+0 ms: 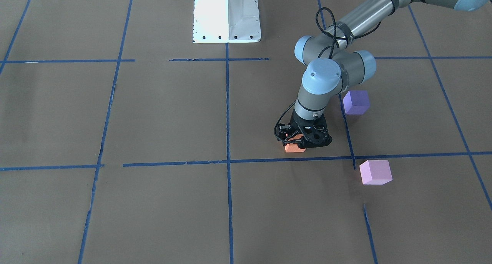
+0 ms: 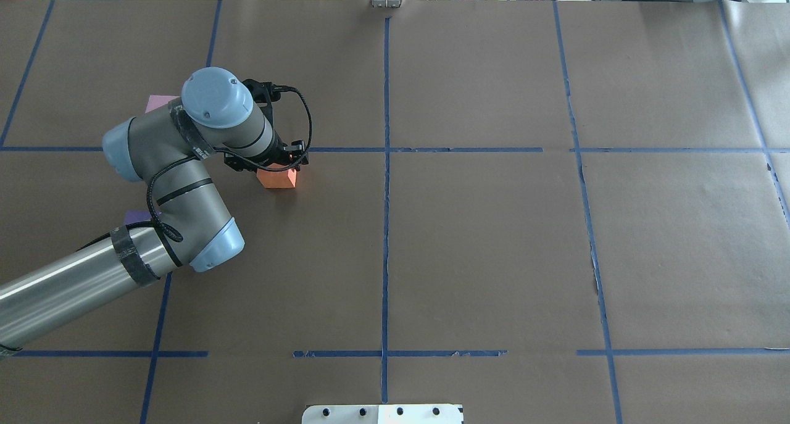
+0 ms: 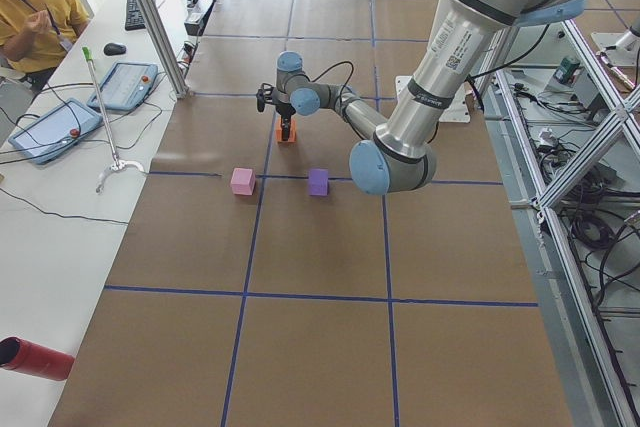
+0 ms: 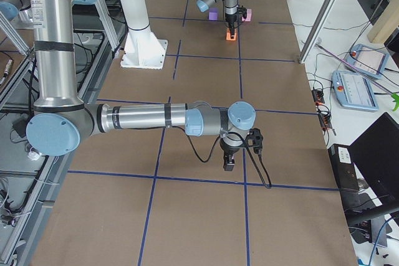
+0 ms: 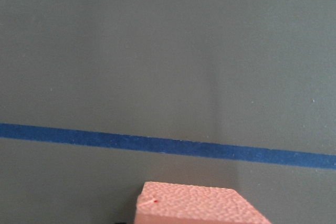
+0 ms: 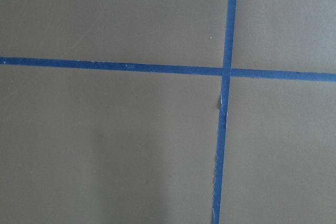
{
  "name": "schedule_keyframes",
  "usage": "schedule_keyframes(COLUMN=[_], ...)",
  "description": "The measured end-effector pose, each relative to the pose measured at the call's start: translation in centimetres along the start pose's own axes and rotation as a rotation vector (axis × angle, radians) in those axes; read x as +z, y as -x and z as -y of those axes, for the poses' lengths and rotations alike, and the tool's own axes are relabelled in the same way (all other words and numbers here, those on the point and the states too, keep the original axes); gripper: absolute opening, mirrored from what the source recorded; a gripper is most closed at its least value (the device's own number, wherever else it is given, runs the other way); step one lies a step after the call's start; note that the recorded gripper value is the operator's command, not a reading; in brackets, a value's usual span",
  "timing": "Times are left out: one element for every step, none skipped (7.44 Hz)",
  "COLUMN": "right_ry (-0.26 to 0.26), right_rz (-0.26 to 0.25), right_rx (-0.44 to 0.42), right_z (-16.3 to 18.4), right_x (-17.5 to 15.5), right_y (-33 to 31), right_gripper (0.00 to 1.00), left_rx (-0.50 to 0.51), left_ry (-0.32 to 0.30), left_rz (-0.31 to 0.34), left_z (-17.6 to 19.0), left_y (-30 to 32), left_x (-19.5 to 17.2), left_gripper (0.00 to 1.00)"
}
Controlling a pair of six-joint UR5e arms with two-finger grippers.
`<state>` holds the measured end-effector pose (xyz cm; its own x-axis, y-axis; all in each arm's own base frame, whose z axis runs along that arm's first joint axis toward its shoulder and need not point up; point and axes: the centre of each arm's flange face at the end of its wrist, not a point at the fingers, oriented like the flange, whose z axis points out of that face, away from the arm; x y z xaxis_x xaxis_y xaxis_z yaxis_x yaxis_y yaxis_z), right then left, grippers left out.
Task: Arrange blocks in a line
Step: 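Carry the orange cube with the left gripper between the pink and purple cubes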
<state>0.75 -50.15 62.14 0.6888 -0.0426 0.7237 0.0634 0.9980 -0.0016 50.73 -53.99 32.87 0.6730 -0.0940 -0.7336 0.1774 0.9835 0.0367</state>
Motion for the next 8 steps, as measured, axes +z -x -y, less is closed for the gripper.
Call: schedule_keyframes(right_ry=[0.000,0.000,0.000,0.000,0.000,0.000,0.000,0.000], right_rz=[0.000,0.000,0.000,0.000,0.000,0.000,0.000,0.000], right_rx=[0.000,0.000,0.000,0.000,0.000,0.000,0.000,0.000], right_z=[0.0,0.0,0.0,0.0,0.0,0.0,0.0,0.0], right_x=[0.0,0.0,0.0,0.0,0.0,0.0,0.0,0.0], right_y=[0.0,0.0,0.0,0.0,0.0,0.0,0.0,0.0], right_gripper=[1.00,1.00,1.00,1.00,1.00,1.00,1.00,1.00], left_rx=[-0.004,-0.016,-0.021,0.003,0.036,0.058,0.064,0.067], left_ry=[0.000,0.018,0.047,0.062,0.069,0.075,0.082,0.087], left_rz=[-0.005,-0.018,-0.031,-0.025,0.002,0.029,0.048,0.055], left_z=[0.5,1.4,2.3,3.1,3.7,3.9,3.8,3.7], left_y=[0.3,2.0,5.2,9.7,14.7,18.4,20.6,21.4], left_x=[-0.5,-1.5,-2.5,-3.3,-3.3,-2.9,-2.6,-2.3], left_gripper=[0.20,0.19,0.19,0.19,0.19,0.19,0.31,0.96])
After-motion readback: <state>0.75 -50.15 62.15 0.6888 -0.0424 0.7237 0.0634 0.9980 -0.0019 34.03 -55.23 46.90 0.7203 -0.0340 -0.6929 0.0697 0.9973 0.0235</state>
